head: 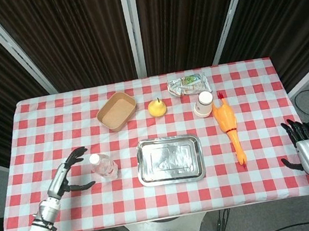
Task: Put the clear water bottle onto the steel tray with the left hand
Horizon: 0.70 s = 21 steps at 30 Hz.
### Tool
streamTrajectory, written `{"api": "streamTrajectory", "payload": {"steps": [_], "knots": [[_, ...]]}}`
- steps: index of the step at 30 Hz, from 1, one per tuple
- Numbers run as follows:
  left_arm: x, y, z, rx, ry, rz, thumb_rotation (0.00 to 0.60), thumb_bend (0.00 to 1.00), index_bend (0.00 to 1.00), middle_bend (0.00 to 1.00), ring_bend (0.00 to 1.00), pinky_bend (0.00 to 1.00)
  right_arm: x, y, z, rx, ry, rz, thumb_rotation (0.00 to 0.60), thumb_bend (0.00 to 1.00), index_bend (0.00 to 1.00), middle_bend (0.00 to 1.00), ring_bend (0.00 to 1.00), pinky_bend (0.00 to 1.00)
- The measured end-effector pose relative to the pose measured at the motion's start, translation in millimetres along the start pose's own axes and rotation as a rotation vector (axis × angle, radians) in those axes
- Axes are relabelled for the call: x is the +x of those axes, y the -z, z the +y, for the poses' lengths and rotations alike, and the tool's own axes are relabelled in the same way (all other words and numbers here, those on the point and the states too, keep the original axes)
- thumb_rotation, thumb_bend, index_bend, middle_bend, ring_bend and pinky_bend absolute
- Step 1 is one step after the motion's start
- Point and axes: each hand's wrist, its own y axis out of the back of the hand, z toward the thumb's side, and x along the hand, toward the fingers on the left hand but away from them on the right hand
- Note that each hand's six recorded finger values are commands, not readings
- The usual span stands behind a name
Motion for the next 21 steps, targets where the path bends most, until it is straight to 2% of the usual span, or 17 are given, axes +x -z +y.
{"api": "streamTrajectory", "payload": {"steps": [13, 17, 21], "knots": [[27, -12, -34, -0.003, 0.076, -0.062, 0.600, 0.00, 0.17, 0.24, 0.15, 0.19, -1, 5, 0, -0.007, -0.002, -0.012, 0.600, 0.11, 0.00, 0.00, 0.00, 0.00], [30, -13, -39, -0.014, 0.095, -0.063, 0.600, 0.00, 0.26, 0.30, 0.16, 0.19, -1, 5, 0, -0.011, -0.005, -0.010, 0.600, 0.11, 0.00, 0.00, 0.00, 0.00], [27, -9, -36, -0.029, 0.093, -0.055, 0.600, 0.02, 0.37, 0.40, 0.23, 0.23, -1, 5, 0, -0.014, -0.003, -0.011, 0.600, 0.11, 0.00, 0.00, 0.00, 0.00]]}}
